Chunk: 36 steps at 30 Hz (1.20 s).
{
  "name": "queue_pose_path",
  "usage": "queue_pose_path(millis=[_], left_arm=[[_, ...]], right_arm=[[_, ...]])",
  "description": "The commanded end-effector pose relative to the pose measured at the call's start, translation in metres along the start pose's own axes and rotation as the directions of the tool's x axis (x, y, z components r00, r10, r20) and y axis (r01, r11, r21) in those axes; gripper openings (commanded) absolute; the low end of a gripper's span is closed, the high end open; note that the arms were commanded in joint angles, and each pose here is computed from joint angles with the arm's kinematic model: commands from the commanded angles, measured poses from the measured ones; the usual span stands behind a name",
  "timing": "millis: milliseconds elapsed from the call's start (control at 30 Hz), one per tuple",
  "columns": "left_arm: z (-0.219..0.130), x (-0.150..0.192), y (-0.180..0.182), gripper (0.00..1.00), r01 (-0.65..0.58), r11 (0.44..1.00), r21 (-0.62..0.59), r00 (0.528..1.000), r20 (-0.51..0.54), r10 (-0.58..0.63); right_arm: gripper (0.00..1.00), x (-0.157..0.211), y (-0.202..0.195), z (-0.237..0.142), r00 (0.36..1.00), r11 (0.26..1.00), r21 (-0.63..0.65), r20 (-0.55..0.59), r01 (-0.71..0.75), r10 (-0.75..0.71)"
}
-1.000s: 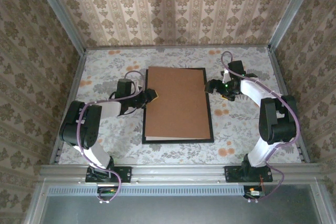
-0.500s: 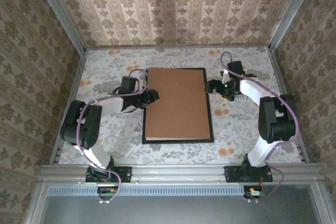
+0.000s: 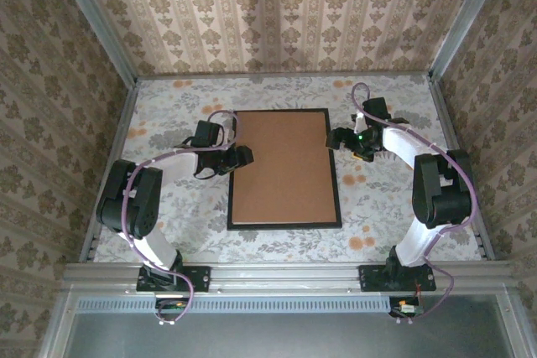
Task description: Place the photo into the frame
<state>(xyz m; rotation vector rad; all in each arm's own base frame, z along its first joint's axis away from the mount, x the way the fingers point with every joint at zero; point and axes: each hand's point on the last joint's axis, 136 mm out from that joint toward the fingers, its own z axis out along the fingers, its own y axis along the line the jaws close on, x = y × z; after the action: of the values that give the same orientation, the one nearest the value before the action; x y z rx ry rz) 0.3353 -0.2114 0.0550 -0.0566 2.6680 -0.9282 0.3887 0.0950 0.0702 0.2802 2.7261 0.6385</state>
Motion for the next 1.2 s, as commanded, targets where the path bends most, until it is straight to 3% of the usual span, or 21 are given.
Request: queue_pose_path(millis=[0, 867, 1167], left_arm=[[-0.003, -0.006, -0.006, 0.69, -0.047, 0.999, -0.012, 0.999, 0.004, 0.047], [-0.018, -0.014, -0.001, 0.7, -0.108, 0.988, -0.108, 0.993, 0.027, 0.112], [-0.04, -0.037, -0.004, 0.7, -0.122, 0.982, -0.146, 0.981, 0.13, 0.142]], right_arm=[[0.97, 0.004, 0.004, 0.007, 1.0, 1.0, -0.02, -0.025, -0.005, 0.005], [0.97, 0.006, 0.003, 0.008, 1.0, 1.0, -0.016, -0.028, -0.004, 0.003], [0.97, 0.0, 0.007, 0.007, 1.0, 1.0, 0.02, 0.013, 0.018, -0.019]])
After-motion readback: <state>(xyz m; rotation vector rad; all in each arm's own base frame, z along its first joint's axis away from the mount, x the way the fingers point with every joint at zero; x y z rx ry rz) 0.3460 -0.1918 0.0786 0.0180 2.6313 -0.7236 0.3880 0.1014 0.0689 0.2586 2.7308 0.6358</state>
